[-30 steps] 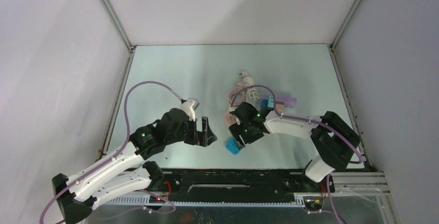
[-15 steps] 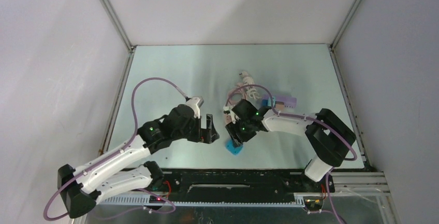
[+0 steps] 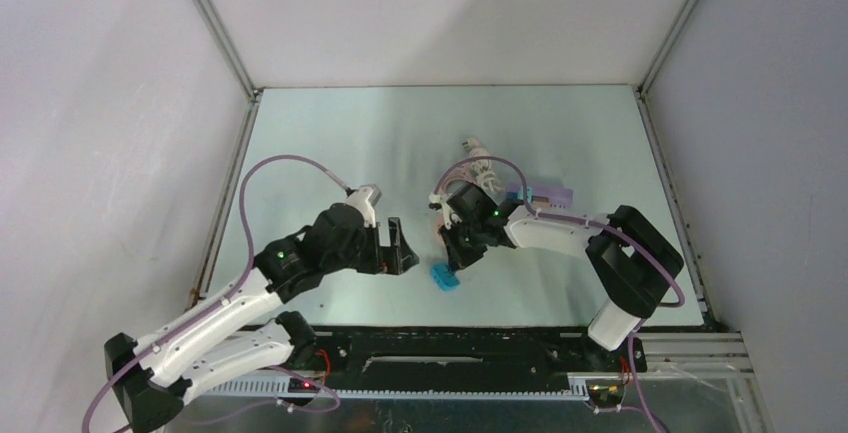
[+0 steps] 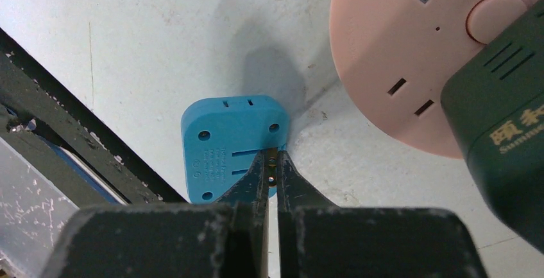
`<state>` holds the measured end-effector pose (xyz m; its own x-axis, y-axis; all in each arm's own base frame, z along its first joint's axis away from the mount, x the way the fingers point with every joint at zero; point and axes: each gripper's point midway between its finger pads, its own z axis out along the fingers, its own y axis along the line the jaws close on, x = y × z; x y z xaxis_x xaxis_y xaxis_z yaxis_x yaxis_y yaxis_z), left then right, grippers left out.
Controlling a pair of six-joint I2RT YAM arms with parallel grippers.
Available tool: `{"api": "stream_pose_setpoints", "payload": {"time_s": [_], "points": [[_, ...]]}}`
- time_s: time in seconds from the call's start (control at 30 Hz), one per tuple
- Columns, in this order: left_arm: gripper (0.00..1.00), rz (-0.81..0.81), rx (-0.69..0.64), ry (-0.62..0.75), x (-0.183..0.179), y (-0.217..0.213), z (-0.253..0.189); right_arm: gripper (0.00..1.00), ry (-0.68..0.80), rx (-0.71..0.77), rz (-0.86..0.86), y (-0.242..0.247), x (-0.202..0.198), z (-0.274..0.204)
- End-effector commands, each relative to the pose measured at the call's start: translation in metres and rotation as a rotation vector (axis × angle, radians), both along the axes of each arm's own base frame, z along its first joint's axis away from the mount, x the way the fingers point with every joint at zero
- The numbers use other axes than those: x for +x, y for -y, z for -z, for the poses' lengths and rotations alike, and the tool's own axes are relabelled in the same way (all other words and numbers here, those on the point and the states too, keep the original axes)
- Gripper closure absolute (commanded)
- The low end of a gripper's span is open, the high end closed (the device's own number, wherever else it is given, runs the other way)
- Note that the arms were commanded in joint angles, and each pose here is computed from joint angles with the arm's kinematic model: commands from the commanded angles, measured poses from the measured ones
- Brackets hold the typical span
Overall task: Insert the plug
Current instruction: Pick up the plug from the center of the board.
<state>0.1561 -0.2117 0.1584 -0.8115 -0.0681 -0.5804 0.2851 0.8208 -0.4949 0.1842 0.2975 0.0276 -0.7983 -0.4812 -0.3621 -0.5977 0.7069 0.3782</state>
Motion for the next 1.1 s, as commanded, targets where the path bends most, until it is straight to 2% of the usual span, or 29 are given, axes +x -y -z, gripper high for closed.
{"api": "stream_pose_setpoints", "payload": {"time_s": [0.0,0.2,0.37,0.47,0.67,0.8,0.9,0.97,1.07], "points": [[0.00,-0.018,-0.055,-0.029,-0.003,-0.002,0.004,1.00,-0.015,-0.013,0.013,0.001,0.000,0.004],[0.00,-0.021,-0.134,-0.158,-0.011,0.007,0.024,1.00,-0.031,0.036,0.044,-0.004,0.002,-0.017],[0.00,-0.027,-0.307,-0.276,-0.007,0.028,0.025,1.00,-0.017,0.105,0.080,-0.009,0.002,-0.051],[0.04,-0.007,-0.430,-0.298,-0.002,0.044,0.016,1.00,-0.006,0.136,0.095,-0.011,0.002,-0.071],[0.08,0.014,-0.508,-0.344,0.012,0.064,0.009,1.00,0.025,0.178,0.126,-0.012,0.006,-0.101],[0.21,0.023,-0.525,-0.357,0.020,0.074,0.005,1.00,0.040,0.199,0.143,-0.011,0.010,-0.115],[0.35,0.025,-0.515,-0.351,0.023,0.076,0.006,1.00,0.045,0.235,0.150,-0.010,0.012,-0.126],[0.46,0.031,-0.523,-0.344,0.026,0.078,0.004,1.00,0.050,0.244,0.151,-0.009,0.011,-0.130],[0.68,0.042,-0.525,-0.338,0.028,0.081,0.000,1.00,0.039,0.251,0.159,-0.005,0.011,-0.134]]}}
